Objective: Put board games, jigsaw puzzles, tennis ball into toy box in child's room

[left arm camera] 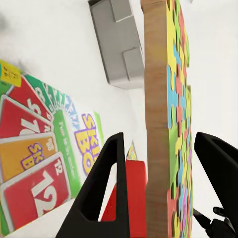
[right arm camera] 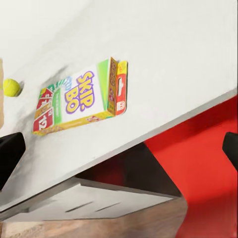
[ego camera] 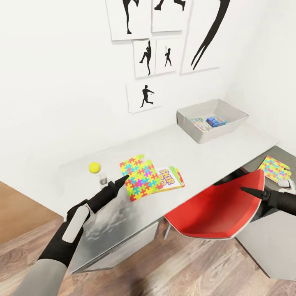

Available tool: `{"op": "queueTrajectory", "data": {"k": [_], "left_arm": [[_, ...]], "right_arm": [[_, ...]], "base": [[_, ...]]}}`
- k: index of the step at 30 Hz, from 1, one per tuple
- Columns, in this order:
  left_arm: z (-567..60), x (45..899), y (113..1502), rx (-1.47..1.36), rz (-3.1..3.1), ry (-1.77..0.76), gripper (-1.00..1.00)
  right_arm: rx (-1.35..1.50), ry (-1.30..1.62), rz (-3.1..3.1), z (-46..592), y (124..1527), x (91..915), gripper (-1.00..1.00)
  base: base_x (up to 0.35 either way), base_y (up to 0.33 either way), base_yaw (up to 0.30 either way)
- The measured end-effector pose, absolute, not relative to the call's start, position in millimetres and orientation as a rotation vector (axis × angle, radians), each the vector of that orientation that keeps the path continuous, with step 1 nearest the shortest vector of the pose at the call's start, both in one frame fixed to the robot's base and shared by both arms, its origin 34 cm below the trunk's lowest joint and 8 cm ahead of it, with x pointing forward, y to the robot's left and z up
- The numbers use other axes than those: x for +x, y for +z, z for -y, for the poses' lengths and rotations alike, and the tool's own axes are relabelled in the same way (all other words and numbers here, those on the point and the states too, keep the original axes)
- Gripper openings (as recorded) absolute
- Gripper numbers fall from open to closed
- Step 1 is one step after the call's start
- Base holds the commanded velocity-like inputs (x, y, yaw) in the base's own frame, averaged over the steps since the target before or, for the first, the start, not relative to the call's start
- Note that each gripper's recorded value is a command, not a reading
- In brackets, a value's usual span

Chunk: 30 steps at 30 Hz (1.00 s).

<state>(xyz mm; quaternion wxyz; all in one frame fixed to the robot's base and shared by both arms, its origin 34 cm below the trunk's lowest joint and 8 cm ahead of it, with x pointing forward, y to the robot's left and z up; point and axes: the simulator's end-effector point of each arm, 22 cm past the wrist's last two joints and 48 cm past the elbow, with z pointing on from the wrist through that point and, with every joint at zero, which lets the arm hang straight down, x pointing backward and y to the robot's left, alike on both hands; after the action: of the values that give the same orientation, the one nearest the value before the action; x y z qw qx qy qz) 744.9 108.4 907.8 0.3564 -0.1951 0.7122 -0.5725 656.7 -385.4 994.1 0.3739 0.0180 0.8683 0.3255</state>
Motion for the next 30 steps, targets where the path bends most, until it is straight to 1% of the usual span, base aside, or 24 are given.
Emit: {"op": "queueTrajectory", "data": {"k": [26,30], "left_arm": [[-114.0,749.4,934.4,-0.477,-1.785,-1.476,-1.0],[-123.7,746.0,942.1,-0.489,-1.782,-1.454,-1.0]], "right_arm": [[0.046,0.831,-2.221,385.5,994.2,657.2,1.0],[0.046,0.832,-2.22,385.2,994.2,657.2,1.0]], "base": [[0.0,0.0,-0.281],[0.0,0.0,-0.282]]}}
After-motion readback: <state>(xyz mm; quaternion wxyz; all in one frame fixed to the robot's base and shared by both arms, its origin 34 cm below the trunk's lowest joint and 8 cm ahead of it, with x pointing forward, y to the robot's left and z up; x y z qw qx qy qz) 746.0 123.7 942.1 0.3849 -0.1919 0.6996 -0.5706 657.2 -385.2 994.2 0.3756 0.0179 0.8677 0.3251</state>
